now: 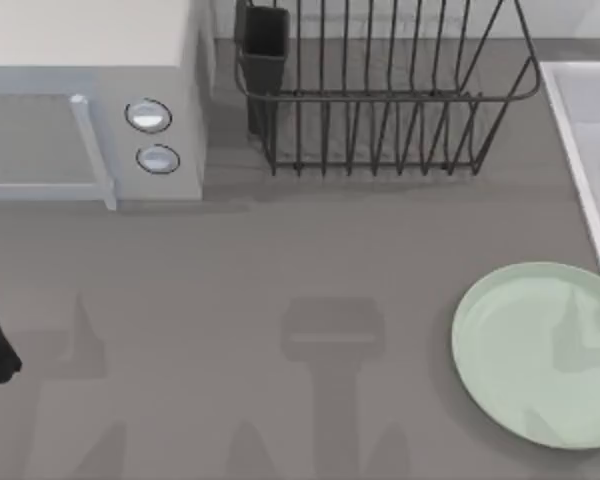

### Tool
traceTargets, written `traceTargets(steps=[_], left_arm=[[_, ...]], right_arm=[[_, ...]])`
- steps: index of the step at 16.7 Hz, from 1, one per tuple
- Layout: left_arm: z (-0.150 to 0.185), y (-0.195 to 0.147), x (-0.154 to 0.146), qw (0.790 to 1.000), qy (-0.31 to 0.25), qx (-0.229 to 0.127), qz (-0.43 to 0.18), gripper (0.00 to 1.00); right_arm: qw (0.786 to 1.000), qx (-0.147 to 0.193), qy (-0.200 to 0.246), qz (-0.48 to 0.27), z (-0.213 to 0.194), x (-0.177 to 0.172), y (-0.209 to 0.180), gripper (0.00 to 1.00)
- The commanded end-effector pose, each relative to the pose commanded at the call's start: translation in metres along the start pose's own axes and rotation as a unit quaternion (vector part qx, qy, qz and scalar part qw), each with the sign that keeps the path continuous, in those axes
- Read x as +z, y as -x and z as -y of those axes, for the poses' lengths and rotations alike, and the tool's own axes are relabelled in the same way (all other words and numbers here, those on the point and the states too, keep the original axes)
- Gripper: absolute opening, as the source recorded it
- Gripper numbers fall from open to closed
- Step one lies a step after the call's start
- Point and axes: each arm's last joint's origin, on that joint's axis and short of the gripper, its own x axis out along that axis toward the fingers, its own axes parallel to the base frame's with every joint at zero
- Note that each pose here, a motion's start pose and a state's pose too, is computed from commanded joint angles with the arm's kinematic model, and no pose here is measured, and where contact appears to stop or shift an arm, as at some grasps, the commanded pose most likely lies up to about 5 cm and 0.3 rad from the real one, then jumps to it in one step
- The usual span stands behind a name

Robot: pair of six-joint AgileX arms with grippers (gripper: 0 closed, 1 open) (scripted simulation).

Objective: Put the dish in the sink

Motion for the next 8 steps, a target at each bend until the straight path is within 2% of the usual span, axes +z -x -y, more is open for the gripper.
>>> traceTargets(steps=[4,8], left_arm=[[0.0,0.0,0.0,1.0,0.0,0.0,0.0,1.0],[0.0,0.0,0.0,1.0,0.0,0.0,0.0,1.0]], right_arm=[[0.988,0.03,-0.036,-0.147,-0.018,0.037,-0.02,1.0],[0.944,0.037,-0.055,-0.323,-0.051,0.064,-0.066,1.0]])
